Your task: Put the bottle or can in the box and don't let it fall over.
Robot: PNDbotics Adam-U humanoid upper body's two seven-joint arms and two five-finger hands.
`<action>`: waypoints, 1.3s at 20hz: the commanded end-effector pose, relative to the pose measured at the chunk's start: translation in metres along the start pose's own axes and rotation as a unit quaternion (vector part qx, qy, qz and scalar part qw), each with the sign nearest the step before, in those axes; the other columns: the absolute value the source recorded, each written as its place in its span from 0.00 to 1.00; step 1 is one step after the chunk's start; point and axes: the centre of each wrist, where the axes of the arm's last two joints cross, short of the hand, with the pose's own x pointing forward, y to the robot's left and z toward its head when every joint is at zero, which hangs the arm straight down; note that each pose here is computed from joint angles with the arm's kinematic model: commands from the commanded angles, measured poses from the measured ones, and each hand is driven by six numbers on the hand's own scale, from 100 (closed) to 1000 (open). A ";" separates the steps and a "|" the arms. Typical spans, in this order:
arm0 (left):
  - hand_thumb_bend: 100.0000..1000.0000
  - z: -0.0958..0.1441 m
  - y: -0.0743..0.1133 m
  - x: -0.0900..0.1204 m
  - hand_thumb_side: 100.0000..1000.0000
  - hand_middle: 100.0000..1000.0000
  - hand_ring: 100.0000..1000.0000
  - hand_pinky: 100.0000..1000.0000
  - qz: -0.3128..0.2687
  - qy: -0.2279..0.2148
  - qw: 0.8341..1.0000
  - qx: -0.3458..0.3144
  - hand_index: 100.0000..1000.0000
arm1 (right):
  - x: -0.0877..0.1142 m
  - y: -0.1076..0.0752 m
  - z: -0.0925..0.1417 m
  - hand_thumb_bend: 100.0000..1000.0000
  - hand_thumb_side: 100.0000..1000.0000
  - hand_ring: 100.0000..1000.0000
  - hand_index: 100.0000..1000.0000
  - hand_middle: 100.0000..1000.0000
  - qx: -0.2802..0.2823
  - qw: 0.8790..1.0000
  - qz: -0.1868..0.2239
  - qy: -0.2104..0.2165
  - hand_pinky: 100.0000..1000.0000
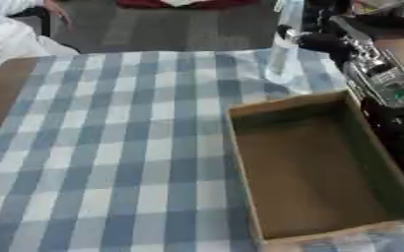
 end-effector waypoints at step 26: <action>0.40 -0.010 0.002 0.014 0.51 0.78 0.82 1.00 -0.001 -0.033 0.999 -0.004 0.78 | 0.030 -0.030 -0.007 0.31 0.21 0.98 0.97 0.92 -0.062 0.998 -0.005 -0.028 0.99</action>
